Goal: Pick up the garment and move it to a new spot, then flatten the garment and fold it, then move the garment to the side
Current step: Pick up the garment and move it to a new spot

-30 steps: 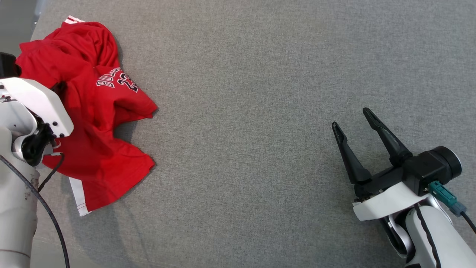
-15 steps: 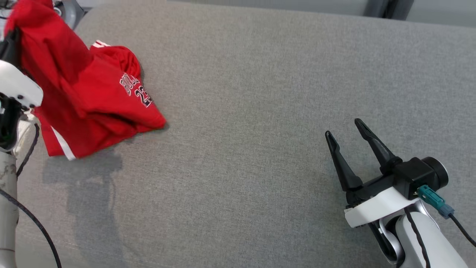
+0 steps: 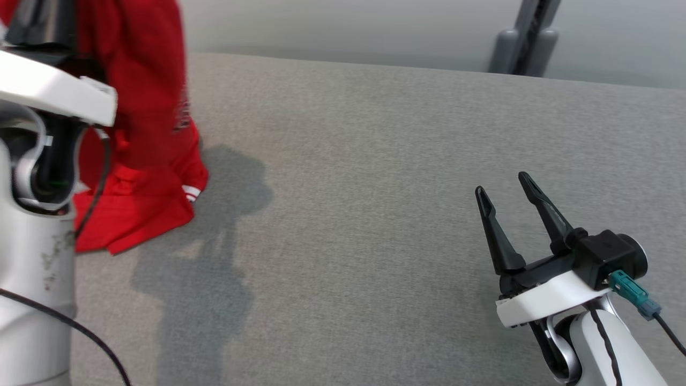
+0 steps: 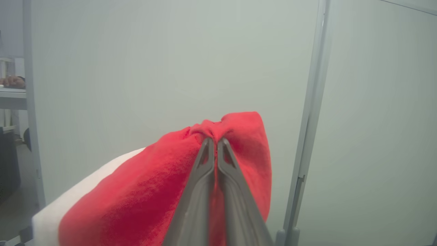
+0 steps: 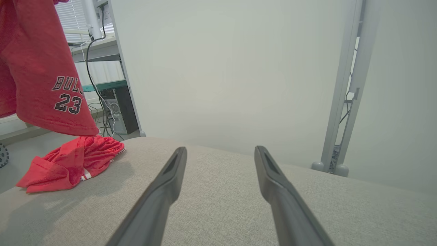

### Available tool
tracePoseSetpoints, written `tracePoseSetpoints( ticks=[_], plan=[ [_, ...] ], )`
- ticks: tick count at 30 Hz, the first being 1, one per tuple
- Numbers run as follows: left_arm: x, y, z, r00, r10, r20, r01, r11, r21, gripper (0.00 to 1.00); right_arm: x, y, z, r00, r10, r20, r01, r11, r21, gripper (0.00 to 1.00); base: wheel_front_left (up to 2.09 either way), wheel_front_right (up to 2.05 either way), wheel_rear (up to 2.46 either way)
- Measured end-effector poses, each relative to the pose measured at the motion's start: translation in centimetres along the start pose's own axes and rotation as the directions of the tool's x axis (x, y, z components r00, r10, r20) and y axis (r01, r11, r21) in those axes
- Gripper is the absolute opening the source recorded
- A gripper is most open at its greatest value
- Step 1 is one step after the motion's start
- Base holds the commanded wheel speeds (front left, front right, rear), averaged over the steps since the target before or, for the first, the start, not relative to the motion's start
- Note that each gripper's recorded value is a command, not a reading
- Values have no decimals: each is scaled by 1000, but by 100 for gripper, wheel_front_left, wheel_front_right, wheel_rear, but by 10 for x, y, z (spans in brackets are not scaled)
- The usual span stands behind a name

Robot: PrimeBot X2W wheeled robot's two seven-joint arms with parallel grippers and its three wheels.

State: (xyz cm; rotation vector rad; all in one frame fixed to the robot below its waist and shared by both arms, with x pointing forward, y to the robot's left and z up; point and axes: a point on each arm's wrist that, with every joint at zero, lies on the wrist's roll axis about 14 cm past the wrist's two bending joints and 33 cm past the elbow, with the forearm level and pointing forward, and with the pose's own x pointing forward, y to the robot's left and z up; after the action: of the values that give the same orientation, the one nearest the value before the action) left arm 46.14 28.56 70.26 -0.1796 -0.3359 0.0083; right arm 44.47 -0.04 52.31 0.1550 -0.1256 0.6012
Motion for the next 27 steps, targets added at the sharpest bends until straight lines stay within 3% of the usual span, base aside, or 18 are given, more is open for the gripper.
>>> tracePoseSetpoints(
  ticks=[5, 12, 18, 21, 22, 24, 25, 26, 27],
  plan=[
    [6, -63, -9, 989, -148, -15, 146, 986, -79, 0, -11, -20, 13, 997, -67, 28, 68, 998, -20, 100, 0, 0, 0],
    [8, -156, -29, 936, -351, -34, 338, 920, -200, 0, -33, -59, 32, 978, -197, 69, 200, 979, -48, 100, 0, 0, 0],
    [5, -233, -56, 862, -502, -67, 455, 826, -331, 0, -63, -98, 48, 938, -330, 106, 337, 939, -62, 100, 0, 0, 0],
    [-2, -271, -74, 807, -583, -97, 503, 764, -405, 0, -79, -116, 53, 912, -393, 116, 402, 913, -69, 100, 0, 0, 0],
    [-2, -271, -74, 807, -583, -97, 503, 764, -405, 0, -79, -116, 53, 912, -393, 116, 402, 913, -69, 100, 0, 0, 0],
    [-8, -295, -84, 769, -630, -106, 526, 719, -455, 0, -89, -125, 56, 896, -427, 123, 437, 897, -71, 100, 0, 0, 0],
    [-14, -314, -92, 738, -665, -114, 530, 676, -513, 0, -98, -133, 56, 881, -458, 122, 468, 881, -75, 100, 0, 0, 0],
    [-14, -314, -92, 738, -665, -114, 530, 676, -513, 0, -98, -133, 56, 881, -458, 122, 468, 881, -75, 100, 0, 0, 0],
    [-15, -321, -96, 728, -675, -116, 520, 655, -549, 0, -103, -137, 56, 873, -472, 121, 482, 873, -78, 100, 0, 0, 0]
  ],
)
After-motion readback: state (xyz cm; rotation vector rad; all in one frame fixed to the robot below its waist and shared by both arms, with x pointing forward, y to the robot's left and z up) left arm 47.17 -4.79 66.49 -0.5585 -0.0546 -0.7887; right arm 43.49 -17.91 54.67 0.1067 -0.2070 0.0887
